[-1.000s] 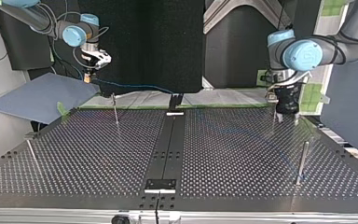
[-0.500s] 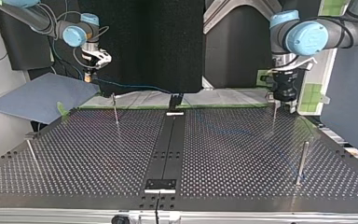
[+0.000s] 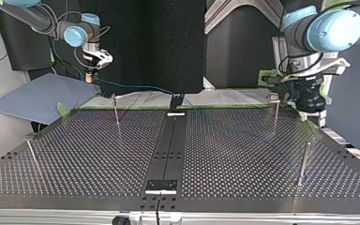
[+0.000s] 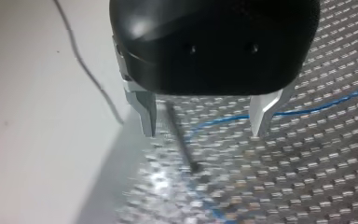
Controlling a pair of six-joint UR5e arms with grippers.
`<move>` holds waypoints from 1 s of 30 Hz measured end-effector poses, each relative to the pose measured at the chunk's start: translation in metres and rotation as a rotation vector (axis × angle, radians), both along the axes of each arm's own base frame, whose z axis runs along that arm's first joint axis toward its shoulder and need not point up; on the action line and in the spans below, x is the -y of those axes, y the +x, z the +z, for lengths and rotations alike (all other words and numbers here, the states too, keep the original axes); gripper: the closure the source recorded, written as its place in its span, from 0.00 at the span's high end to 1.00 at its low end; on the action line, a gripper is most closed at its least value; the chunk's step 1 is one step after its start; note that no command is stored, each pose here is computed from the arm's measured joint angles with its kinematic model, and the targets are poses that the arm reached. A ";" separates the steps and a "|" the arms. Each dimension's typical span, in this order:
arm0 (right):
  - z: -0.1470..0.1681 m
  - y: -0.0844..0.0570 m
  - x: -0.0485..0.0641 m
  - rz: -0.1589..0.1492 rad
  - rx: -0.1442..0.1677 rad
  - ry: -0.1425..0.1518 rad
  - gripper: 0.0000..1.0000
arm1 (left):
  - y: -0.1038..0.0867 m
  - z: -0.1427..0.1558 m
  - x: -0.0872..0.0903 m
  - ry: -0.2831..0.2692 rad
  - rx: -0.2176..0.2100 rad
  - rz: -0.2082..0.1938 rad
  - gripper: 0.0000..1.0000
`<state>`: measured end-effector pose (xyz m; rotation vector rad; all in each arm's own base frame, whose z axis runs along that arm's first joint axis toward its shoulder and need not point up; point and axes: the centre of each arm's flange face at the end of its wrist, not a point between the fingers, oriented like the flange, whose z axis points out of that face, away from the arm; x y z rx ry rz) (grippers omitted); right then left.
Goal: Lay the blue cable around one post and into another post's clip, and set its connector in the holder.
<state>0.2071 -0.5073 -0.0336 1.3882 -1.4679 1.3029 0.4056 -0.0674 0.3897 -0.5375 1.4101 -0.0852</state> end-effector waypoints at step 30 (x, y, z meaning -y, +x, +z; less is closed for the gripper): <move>0.000 0.006 -0.002 0.027 0.014 0.002 0.00 | -0.009 0.124 0.010 0.256 -0.014 -0.021 0.98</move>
